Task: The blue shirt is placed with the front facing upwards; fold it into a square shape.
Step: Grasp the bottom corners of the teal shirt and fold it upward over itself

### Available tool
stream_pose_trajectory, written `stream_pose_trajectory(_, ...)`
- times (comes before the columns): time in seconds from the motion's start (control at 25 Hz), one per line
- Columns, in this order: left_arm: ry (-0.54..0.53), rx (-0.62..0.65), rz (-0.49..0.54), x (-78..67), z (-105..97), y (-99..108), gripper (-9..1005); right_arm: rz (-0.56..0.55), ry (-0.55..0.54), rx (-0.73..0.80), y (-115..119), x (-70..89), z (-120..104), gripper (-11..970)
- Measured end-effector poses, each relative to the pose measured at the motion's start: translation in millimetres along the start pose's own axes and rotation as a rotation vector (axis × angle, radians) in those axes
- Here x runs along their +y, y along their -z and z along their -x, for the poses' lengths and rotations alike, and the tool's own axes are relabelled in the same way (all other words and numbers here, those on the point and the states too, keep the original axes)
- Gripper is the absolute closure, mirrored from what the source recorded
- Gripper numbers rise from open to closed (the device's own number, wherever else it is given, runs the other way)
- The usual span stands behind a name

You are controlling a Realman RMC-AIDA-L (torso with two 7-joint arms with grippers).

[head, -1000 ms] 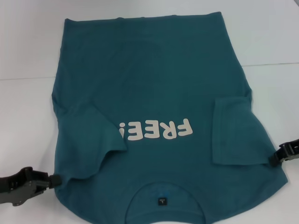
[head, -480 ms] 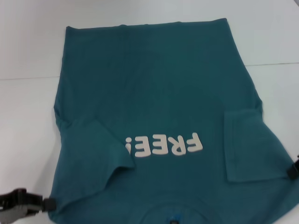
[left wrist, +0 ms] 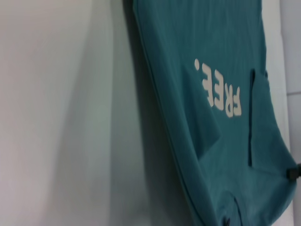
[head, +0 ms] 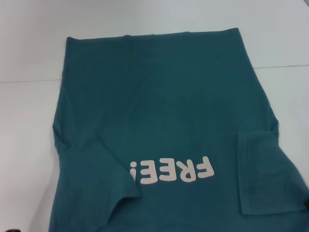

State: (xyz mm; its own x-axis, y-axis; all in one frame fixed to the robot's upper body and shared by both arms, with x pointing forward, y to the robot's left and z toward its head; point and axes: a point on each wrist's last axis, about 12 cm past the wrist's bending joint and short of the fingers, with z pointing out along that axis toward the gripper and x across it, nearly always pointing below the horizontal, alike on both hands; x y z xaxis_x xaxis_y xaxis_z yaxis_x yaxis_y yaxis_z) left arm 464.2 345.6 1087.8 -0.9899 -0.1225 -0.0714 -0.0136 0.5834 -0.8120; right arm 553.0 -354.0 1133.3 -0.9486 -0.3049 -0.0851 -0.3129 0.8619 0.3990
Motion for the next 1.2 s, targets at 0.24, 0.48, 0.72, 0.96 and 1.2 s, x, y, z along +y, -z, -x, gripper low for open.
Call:
stream_pose_trajectory(0.24, -0.062, 0.025, -0.069, -10.8, 1.8, -1.7, 980, 0.065, 0.042, -0.07, 6.8, 3.7, 3.8, 924)
stream_pose_trajectory(0.48, -0.109, 0.002, -0.132, -32.3, 37.1, -8.8, 980, 0.179, 0.051, -0.221, 22.5, 7.2, 12.2, 924)
stream_pose_trajectory(0.72, -0.12, -0.059, -0.106, -53.7, 87.6, -29.8, 980, 0.185, -0.042, -0.341, 23.8, -2.9, 16.9, 923)
stream_pose_trajectory(0.96, -0.15, -0.191, -0.033, -70.3, 128.1, -35.3, 981, 0.185, -0.154, -0.499, 34.8, -16.8, 20.5, 922)
stream_pose_trajectory(1.2, -0.193, -0.275, 0.027, -85.2, 154.1, -39.3, 981, 0.161, -0.202, -0.593, 37.2, -18.0, 36.4, 922)
